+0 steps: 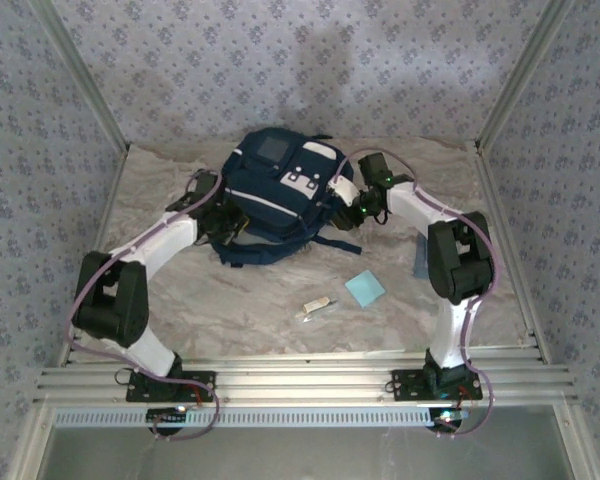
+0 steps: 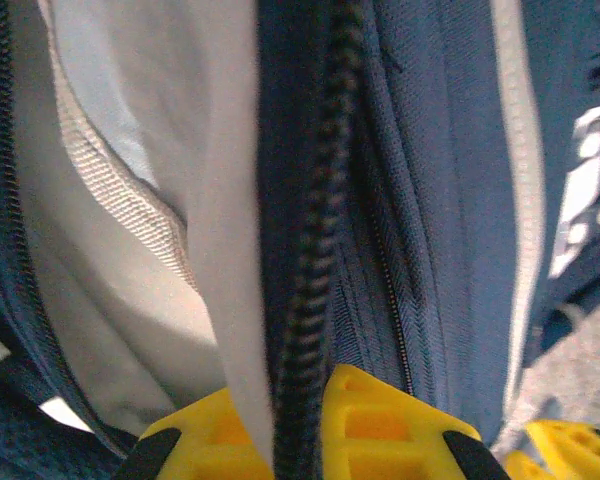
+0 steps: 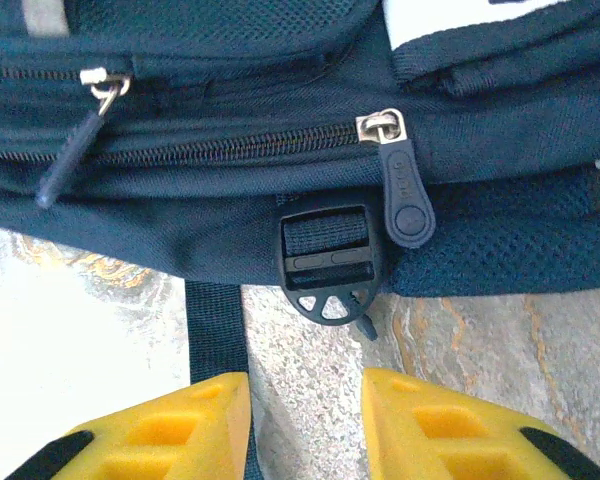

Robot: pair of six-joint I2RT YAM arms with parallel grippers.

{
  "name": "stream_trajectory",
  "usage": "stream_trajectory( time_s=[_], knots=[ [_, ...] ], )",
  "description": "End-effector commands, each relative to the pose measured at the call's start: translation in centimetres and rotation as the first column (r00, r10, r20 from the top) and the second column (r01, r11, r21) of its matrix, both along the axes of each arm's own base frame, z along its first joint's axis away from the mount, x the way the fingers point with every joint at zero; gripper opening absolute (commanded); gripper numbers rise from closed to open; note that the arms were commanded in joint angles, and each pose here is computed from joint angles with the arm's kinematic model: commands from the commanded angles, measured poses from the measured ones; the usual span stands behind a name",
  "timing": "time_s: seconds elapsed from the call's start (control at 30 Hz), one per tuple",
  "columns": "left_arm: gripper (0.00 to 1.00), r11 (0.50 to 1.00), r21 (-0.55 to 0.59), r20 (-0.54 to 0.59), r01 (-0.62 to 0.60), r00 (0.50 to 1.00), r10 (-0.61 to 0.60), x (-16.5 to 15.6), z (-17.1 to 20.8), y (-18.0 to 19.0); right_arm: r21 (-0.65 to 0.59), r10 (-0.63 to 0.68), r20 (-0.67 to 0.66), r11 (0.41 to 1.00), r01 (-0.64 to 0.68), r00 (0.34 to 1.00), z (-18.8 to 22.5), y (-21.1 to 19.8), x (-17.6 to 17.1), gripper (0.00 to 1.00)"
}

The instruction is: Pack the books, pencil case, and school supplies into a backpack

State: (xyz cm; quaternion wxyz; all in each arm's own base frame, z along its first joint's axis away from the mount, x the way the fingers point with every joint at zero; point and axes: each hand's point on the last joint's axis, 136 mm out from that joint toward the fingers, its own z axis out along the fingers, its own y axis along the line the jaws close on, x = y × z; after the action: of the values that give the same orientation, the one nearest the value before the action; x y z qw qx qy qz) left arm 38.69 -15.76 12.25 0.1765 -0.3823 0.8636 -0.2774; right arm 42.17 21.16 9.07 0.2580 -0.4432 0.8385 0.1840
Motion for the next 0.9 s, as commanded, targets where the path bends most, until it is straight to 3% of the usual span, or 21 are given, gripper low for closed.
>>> stream_trajectory(
  time_s=[0.0,0.07,0.23,0.27,0.57,0.87],
  knots=[
    [0.00,0.991,-0.112,0.139,-0.066,0.987,0.081,2.0,5.3,0.0,0.026,0.078,0.017,0.997,-0.078,0.997,0.5,0.2,-0.7,0.40],
    [0.00,0.985,-0.149,0.160,-0.085,0.981,0.109,2.4,6.3,-0.1,0.004,0.091,0.055,0.996,-0.091,0.994,0.2,0.2,-1.1,0.48],
    [0.00,0.975,-0.194,0.197,-0.110,0.969,0.148,3.5,8.3,-0.3,0.005,0.130,0.075,0.991,-0.130,0.989,-0.2,1.4,-1.9,0.49],
    [0.00,0.972,-0.205,0.201,-0.115,0.967,0.156,3.7,8.7,-0.4,-0.003,0.139,0.077,0.990,-0.139,0.987,-0.4,1.8,-1.9,0.55],
    [0.00,0.946,-0.299,0.229,-0.125,0.953,0.198,4.5,11.3,-1.1,-0.134,0.203,0.074,0.972,-0.191,0.976,-2.9,3.7,-0.6,0.56],
    [0.00,0.924,-0.359,0.273,-0.135,0.931,0.242,5.2,14.9,-1.1,-0.144,0.182,0.042,0.974,-0.175,0.982,-3.5,4.6,0.2,0.55]
  ],
)
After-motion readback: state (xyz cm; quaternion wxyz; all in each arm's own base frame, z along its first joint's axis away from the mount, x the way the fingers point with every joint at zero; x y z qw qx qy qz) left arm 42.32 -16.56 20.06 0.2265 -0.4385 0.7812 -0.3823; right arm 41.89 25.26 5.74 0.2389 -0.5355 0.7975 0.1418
